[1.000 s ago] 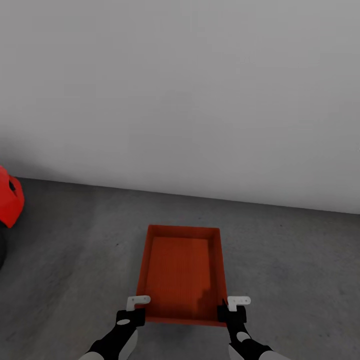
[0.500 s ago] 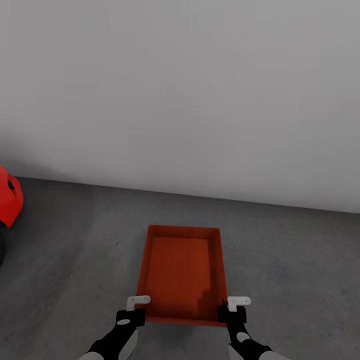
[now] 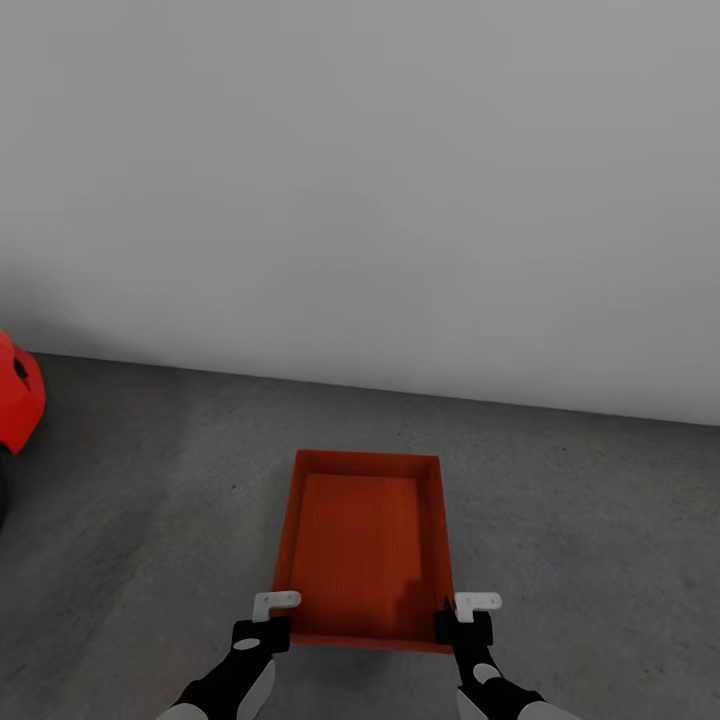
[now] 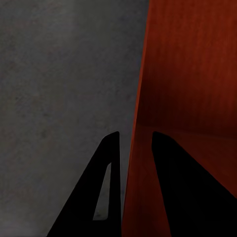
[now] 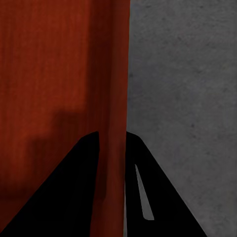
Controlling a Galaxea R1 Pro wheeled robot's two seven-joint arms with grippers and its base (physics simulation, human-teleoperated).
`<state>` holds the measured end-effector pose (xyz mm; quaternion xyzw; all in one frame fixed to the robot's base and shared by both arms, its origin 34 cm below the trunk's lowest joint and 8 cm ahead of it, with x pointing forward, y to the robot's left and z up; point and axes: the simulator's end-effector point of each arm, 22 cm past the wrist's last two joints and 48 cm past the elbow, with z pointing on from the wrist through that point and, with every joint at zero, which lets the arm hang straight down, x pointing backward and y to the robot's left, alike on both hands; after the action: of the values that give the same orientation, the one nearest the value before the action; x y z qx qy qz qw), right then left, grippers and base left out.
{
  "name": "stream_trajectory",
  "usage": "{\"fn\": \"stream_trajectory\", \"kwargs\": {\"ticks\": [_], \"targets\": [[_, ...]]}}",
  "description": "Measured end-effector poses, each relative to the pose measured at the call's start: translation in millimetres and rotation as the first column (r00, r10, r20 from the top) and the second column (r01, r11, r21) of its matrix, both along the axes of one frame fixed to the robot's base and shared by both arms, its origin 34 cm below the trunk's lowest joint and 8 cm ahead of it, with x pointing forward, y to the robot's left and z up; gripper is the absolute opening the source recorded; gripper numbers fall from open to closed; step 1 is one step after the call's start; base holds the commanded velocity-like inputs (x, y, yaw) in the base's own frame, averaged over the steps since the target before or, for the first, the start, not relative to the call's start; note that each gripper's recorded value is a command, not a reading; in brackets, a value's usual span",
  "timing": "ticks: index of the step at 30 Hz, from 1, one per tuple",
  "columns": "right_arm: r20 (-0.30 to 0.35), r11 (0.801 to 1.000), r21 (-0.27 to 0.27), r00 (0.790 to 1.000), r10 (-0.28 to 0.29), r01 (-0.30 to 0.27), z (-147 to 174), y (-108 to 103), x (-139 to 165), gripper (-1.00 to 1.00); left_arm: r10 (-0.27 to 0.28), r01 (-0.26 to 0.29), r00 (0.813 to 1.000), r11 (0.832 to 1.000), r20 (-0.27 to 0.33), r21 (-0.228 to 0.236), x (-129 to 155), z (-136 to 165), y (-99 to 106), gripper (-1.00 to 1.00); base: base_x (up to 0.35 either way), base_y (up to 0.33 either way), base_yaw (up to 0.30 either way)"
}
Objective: Move the two storage containers from the living room to the garage. In the garage, place one container on the floor and stack the other container on top of it (either order is fine).
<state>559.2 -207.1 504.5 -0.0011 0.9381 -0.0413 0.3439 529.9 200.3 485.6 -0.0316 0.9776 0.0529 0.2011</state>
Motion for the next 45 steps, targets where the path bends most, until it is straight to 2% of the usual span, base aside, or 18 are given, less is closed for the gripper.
{"fn": "stream_trajectory", "kwargs": {"ticks": [20, 45], "targets": [[0.001, 1.000, 0.000, 1.000, -0.001, 0.001, -3.2, -0.3, -0.1, -1.00, -0.001, 0.001, 1.000, 1.000, 0.001, 0.000, 0.3, -3.1, -0.3, -1.00, 0.000, 0.000, 0.000], [0.001, 1.000, 0.000, 1.000, 0.001, -0.001, -21.1, -0.1, -0.1, -1.00, 0.000, 0.000, 1.000, 1.000, 0.001, 0.000, -0.2, -21.1, -0.1, -1.00, 0.000, 0.000, 0.000]]}}
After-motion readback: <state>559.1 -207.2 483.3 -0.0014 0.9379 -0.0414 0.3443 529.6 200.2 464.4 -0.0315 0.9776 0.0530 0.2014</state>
